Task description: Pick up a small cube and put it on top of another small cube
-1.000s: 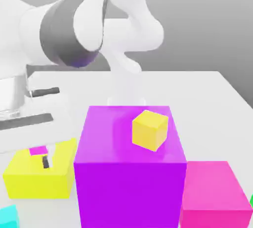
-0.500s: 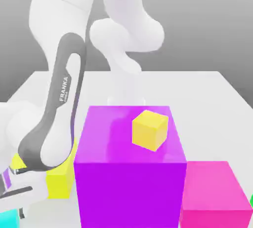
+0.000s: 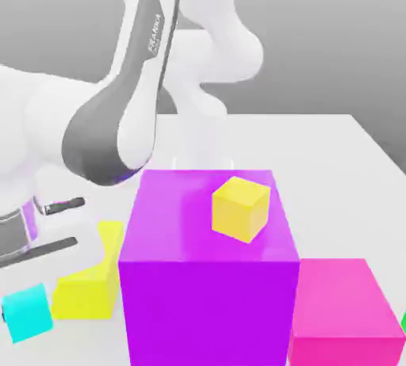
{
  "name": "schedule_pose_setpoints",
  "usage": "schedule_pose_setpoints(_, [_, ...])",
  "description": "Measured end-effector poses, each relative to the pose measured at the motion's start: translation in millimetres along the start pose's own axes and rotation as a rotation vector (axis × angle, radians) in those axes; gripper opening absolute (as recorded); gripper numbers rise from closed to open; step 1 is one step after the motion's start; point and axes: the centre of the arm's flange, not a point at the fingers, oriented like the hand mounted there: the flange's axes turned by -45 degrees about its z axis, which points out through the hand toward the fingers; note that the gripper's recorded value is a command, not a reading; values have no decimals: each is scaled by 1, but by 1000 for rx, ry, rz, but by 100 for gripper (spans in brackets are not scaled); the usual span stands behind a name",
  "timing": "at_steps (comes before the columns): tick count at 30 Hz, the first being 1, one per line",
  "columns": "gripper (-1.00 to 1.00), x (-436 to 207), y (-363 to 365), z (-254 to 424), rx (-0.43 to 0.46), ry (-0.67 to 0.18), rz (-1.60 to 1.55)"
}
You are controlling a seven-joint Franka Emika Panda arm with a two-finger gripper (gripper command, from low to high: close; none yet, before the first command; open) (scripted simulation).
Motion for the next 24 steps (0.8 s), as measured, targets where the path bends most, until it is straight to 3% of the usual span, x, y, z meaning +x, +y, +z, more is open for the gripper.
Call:
schedule_pose_setpoints(8, [-100,52,-123,-84,28,9,-210])
schedule_pose_setpoints(15, [-100,45,-218,-153,-16,2,-352])
schedule_pose_setpoints(20, [-100,40,-244,-121,-9,22,-407])
schedule_pose_setpoints(21, [100,40,-245,-107,-9,23,-407])
schedule_pose_setpoints(24, [100,40,-245,-107,-9,23,-407])
